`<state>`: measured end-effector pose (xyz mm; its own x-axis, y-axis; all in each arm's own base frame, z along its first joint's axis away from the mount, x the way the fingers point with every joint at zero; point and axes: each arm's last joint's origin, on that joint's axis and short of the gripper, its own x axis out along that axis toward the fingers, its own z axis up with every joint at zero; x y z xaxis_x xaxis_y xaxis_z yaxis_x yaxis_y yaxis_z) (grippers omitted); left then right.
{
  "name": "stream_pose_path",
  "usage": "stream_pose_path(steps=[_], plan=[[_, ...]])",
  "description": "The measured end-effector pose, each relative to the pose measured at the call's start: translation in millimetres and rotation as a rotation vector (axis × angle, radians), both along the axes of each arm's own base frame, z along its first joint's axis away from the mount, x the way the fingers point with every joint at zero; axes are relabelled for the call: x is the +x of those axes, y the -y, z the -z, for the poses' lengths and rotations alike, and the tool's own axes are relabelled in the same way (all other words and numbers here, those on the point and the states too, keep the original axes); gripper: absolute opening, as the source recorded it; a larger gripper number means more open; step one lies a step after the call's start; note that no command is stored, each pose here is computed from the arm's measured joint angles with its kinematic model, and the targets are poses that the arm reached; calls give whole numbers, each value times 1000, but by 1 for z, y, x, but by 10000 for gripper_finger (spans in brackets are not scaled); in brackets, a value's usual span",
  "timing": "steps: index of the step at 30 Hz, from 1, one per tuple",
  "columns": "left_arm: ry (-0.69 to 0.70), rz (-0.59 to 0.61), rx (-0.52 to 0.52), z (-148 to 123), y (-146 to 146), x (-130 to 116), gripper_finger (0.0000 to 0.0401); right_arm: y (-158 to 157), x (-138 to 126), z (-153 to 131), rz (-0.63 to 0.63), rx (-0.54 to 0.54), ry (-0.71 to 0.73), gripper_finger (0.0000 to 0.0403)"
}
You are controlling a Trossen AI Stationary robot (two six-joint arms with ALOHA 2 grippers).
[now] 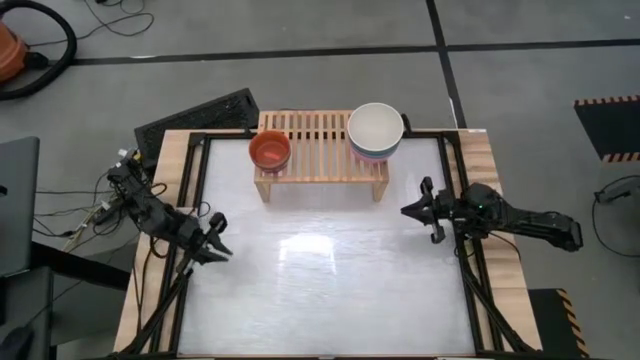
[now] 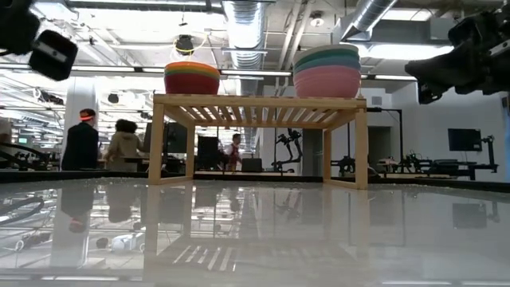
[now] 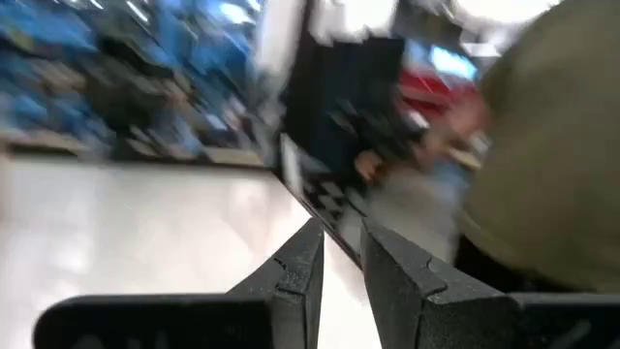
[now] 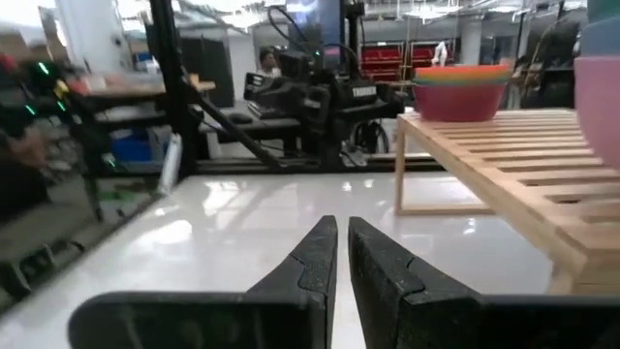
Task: Place and stack bowls onto a shelf
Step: Return to Home Position
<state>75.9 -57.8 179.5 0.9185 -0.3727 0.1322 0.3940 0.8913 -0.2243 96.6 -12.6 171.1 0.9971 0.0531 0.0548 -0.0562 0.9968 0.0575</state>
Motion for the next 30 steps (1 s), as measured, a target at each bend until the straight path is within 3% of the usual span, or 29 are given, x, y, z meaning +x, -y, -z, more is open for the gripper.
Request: stream_pose_path(steps=[3,9,15,24,26,30], plan=[[-71,94,20,8,3,-1,57,0,0,1,1,-39,-6,59],[-9,219,141,8,6,-3,57,-1,1,1,-21,116,-16,59],[71,431,246,9,11,-7,57,-1,1,1,-22,139,-19,59],[103,305,349,10,9,-5,57,-1,1,2,-22,140,-21,59],[125,379,352,10,10,-6,57,-1,1,2,-23,140,-21,59],[194,690,327,6,15,-14,57,-1,1,2,-23,142,-21,59]])
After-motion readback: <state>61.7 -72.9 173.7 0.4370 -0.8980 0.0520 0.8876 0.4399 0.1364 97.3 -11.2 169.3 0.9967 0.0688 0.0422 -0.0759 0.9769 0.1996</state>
